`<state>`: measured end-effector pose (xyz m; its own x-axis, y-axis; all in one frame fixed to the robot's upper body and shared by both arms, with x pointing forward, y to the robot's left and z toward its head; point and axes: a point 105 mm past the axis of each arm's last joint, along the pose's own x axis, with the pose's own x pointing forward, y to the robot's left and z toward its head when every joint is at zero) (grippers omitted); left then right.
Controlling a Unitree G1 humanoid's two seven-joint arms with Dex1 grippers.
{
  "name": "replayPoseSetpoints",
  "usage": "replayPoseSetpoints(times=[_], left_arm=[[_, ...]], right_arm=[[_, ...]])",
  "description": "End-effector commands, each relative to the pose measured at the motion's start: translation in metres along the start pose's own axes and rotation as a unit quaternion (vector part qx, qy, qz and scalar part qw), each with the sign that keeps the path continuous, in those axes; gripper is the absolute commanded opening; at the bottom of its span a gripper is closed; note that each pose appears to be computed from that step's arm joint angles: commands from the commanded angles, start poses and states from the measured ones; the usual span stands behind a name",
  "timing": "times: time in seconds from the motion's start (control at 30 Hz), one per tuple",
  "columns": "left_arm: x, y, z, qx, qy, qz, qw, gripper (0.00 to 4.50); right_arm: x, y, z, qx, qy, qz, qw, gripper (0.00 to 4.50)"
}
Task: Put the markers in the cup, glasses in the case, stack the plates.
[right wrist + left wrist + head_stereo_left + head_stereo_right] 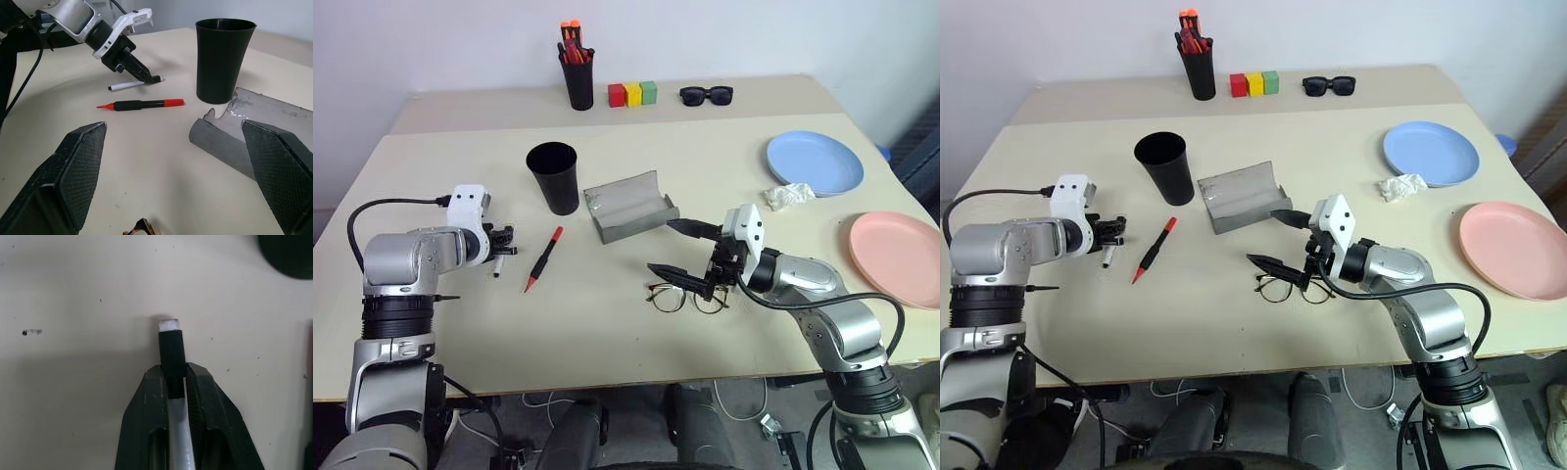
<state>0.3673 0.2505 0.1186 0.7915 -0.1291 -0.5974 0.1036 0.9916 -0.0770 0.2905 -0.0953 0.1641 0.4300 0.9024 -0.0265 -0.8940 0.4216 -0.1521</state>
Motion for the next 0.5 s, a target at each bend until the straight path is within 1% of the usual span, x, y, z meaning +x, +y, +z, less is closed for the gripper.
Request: replayPoseSetpoints(times=[0.03,0.1,0.17,0.2,0.23,0.33,0.4,0.5], left_arm=[[-0.008,0.006,0.014,0.012,-0.034,0.014,0.999,0.03],[-0.017,0.016,0.031,0.013,-0.096,0.036,0.995,0.03],[-0.030,0.021,0.058,0.001,-0.198,0.036,0.979,0.03],[-0.040,0.018,0.075,0.007,-0.269,0.022,0.963,0.03],[-0.050,0.015,0.088,0.014,-0.322,0.012,0.947,0.03],[-0.073,0.015,0.116,-0.005,-0.415,0.021,0.910,0.03],[-0.089,0.006,0.138,0.027,-0.475,0.025,0.879,0.03],[-0.103,-0.008,0.160,0.064,-0.534,0.022,0.843,0.03]], right_arm=[[0.000,0.002,0.011,-0.024,-0.012,0.005,1.000,4.50],[0.000,0.000,0.011,-0.026,-0.013,0.003,1.000,4.50],[0.000,-0.002,0.011,-0.028,-0.012,0.002,1.000,4.50],[-0.001,-0.003,0.011,-0.028,-0.012,0.001,1.000,4.50],[-0.001,-0.004,0.011,-0.028,-0.012,0.001,1.000,4.50],[-0.002,-0.009,0.011,-0.026,-0.013,0.001,1.000,4.50],[0.000,-0.011,0.013,-0.026,-0.015,0.003,1.000,4.50],[0.002,-0.012,0.014,-0.026,-0.018,0.007,0.999,4.50]])
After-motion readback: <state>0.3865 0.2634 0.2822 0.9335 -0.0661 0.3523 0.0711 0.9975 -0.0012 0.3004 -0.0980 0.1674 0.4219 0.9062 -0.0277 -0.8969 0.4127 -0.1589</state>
